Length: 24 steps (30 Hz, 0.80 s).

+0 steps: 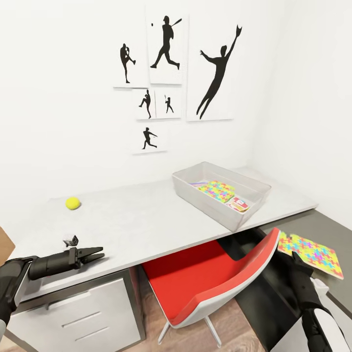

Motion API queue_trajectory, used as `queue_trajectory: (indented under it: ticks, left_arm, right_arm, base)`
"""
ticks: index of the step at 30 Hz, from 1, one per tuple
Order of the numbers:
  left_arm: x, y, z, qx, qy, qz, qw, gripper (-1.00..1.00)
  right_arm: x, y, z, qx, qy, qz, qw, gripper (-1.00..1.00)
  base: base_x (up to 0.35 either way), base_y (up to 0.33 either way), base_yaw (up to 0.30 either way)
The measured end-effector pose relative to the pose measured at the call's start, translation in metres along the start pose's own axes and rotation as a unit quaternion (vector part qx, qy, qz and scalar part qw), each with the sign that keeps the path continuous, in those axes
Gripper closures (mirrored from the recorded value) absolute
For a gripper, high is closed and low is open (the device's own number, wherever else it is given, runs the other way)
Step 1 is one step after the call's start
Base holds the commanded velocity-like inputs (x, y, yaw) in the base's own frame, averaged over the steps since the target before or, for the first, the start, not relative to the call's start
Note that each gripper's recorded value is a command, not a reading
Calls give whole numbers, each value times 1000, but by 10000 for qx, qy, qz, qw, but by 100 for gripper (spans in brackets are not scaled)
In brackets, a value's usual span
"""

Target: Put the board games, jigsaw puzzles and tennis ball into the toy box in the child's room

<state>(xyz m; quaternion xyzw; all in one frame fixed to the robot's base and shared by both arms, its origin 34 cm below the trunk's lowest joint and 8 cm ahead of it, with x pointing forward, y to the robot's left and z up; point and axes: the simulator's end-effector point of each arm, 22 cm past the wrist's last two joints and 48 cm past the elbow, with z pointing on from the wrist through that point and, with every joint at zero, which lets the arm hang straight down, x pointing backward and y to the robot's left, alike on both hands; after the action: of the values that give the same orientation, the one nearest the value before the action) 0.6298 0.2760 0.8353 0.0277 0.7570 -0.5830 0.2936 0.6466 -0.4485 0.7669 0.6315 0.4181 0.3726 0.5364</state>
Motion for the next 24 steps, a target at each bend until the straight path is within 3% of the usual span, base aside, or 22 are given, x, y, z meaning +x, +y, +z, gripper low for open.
queue_trajectory:
  ticks: [24]
  left_arm:
    - [0,0,-1,-12,-4,-5,10000,-100]
  right_arm:
    - [2,4,2,-33,15,26,10000,100]
  base:
    - [0,0,0]
